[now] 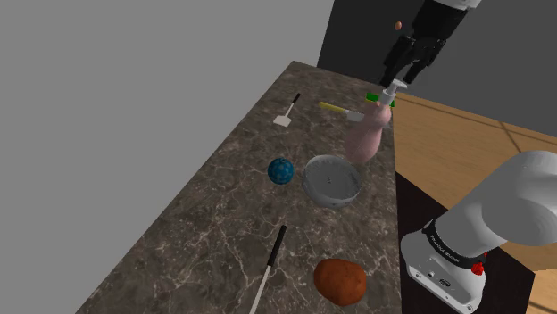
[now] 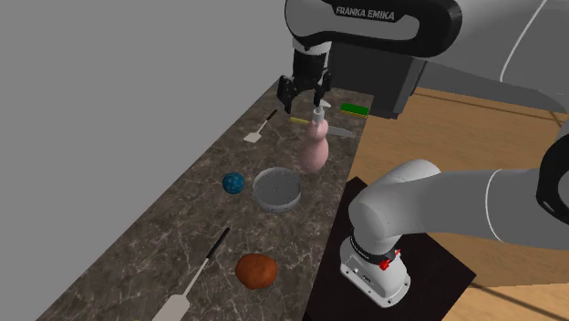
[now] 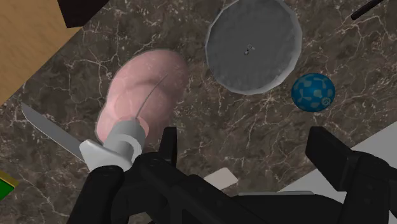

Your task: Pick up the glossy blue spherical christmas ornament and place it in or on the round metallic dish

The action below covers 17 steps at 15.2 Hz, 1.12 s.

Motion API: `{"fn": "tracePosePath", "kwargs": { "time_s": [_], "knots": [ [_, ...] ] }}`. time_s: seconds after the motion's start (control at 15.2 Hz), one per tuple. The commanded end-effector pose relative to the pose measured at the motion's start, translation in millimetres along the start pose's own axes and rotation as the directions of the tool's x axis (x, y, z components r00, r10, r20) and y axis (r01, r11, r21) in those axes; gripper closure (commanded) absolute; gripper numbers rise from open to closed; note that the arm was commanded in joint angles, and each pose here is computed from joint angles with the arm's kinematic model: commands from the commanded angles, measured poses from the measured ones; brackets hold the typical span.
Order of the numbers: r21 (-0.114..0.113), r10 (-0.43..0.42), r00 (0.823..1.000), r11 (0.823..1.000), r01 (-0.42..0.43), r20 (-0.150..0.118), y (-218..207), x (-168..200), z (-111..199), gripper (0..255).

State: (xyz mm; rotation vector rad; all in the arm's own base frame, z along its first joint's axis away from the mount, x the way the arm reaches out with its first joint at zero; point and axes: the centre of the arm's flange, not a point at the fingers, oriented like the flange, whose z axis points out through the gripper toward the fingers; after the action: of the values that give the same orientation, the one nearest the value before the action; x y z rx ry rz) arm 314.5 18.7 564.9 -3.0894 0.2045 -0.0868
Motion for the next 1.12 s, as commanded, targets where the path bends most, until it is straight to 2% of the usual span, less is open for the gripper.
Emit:
{"fn": "tracePosePath", "kwargs": {
  "time_s": [0.0,1.06],
  "knots": [
    [0.0,0.0,1.0,1.0,0.0,0.0,0,0,0,0],
    [-0.146,0.087,0.994,0.986,-0.078,0.06,-167,36,153,0]
  ]
}}
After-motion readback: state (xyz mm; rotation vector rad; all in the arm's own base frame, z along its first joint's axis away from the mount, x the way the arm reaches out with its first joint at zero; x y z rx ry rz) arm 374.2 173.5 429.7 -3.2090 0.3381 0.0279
